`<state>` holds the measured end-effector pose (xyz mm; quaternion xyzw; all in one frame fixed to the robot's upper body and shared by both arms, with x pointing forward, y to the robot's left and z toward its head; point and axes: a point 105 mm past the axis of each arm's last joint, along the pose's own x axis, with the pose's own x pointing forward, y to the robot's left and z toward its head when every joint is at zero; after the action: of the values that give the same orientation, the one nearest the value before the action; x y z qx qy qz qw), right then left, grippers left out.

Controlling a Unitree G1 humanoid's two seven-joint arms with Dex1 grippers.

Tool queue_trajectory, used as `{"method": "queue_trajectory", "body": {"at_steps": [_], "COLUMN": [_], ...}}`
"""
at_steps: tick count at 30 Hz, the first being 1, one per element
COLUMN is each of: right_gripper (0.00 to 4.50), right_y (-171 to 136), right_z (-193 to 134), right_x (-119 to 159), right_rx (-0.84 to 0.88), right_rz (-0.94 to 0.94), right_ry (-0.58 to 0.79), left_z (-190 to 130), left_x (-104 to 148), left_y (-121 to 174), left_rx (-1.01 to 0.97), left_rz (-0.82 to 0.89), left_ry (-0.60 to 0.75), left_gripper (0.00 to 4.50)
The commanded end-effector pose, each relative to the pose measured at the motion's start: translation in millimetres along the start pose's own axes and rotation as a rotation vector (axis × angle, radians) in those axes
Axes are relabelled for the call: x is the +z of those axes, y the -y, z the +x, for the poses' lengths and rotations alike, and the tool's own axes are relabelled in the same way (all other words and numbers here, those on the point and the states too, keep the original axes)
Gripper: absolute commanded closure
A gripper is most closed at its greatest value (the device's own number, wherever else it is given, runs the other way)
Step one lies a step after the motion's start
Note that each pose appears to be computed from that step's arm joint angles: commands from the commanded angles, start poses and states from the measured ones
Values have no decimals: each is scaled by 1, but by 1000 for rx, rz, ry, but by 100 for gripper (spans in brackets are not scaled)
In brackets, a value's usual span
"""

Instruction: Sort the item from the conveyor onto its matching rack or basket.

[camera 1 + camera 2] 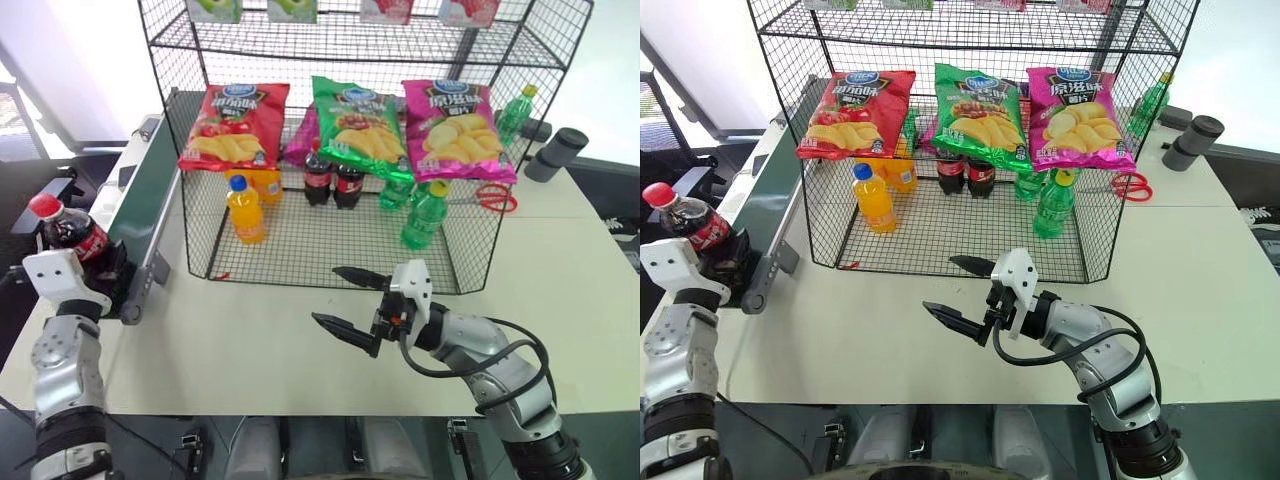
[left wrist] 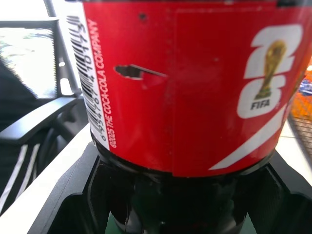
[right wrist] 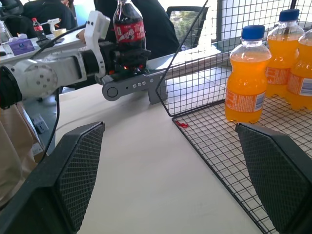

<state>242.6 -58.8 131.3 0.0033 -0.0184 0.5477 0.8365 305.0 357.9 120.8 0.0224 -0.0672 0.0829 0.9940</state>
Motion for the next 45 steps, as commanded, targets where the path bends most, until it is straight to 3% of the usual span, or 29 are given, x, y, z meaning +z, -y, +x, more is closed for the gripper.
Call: {"method": "queue_trajectory", "body": {"at_steps": [1, 7, 12, 22, 30, 35, 40, 43, 44, 45], "right_gripper": [0, 0, 0, 0, 0, 0, 148, 149, 149, 149], "right_y": [-4, 1, 9, 0, -2, -2, -4, -3, -3, -2], "right_z": [-3, -5, -8, 8, 13, 15, 15, 16, 16, 17], "right_x": [5, 6, 13, 40, 43, 42, 41, 40, 41, 40], "right_rx": [16, 7, 9, 42, 42, 44, 53, 47, 45, 42], "right_rz": [-15, -14, -44, -48, -43, -33, -15, -22, -24, -25], "right_ry": [24, 25, 19, 126, 137, 137, 135, 134, 134, 135], "left_z": [-2, -27, -48, -68, -77, -78, -82, -82, -82, -81], "left_x": [61, 75, 59, 47, 45, 46, 46, 44, 43, 42], "left_y": [17, 82, 153, 261, 294, 300, 300, 298, 297, 295], "left_rx": [-194, -607, -960, -1375, -1544, -1581, -1587, -1583, -1579, -1570], "left_rz": [58, 66, 142, 49, 69, 78, 73, 44, 39, 43], "left_ry": [143, 82, -23, 52, 99, 116, 106, 70, 62, 54], "left_gripper": [151, 151, 151, 151, 151, 151, 151, 151, 47, 11]}}
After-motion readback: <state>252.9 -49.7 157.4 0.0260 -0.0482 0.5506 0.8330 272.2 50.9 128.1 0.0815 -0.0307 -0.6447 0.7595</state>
